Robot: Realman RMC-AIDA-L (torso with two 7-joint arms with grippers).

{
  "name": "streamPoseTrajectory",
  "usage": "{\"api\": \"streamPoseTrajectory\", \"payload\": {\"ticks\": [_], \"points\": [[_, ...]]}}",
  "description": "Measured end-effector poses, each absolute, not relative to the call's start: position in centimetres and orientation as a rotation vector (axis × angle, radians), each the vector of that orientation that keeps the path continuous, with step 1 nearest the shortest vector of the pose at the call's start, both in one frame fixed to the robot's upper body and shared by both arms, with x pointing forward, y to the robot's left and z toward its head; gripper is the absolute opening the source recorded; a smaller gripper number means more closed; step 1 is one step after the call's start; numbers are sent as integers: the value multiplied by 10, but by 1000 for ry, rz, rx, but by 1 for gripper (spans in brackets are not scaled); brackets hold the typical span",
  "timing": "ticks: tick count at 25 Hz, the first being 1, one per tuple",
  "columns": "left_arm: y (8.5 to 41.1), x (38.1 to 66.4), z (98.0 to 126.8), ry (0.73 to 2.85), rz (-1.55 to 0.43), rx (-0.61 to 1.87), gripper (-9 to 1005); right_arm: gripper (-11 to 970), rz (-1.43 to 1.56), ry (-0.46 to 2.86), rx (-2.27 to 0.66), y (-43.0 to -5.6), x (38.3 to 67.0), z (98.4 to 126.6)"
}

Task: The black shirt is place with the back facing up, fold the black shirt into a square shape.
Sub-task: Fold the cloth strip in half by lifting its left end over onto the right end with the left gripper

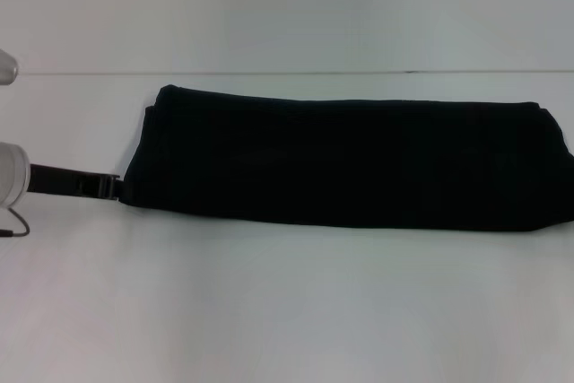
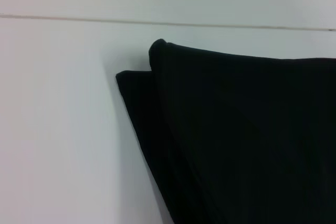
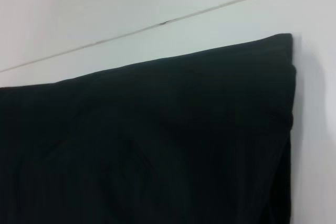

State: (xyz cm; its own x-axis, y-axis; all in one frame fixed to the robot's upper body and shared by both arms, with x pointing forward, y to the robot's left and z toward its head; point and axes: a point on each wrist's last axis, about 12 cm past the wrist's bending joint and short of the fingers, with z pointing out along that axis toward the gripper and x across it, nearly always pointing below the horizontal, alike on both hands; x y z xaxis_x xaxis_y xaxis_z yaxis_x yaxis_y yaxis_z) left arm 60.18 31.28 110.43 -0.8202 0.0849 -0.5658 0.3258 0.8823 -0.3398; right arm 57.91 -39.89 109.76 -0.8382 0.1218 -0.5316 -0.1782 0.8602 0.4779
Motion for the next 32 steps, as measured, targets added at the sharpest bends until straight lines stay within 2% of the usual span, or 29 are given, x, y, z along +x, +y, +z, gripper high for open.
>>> {"api": "streamPoseTrajectory", "payload": {"ticks": [16, 32], "points": [[316, 585, 1099, 2524, -630, 315, 1, 82, 697, 2457, 15, -417, 565, 1097], [319, 584, 1100, 2520, -628, 308, 4, 131, 736, 2391, 80, -425, 556, 1098]]}}
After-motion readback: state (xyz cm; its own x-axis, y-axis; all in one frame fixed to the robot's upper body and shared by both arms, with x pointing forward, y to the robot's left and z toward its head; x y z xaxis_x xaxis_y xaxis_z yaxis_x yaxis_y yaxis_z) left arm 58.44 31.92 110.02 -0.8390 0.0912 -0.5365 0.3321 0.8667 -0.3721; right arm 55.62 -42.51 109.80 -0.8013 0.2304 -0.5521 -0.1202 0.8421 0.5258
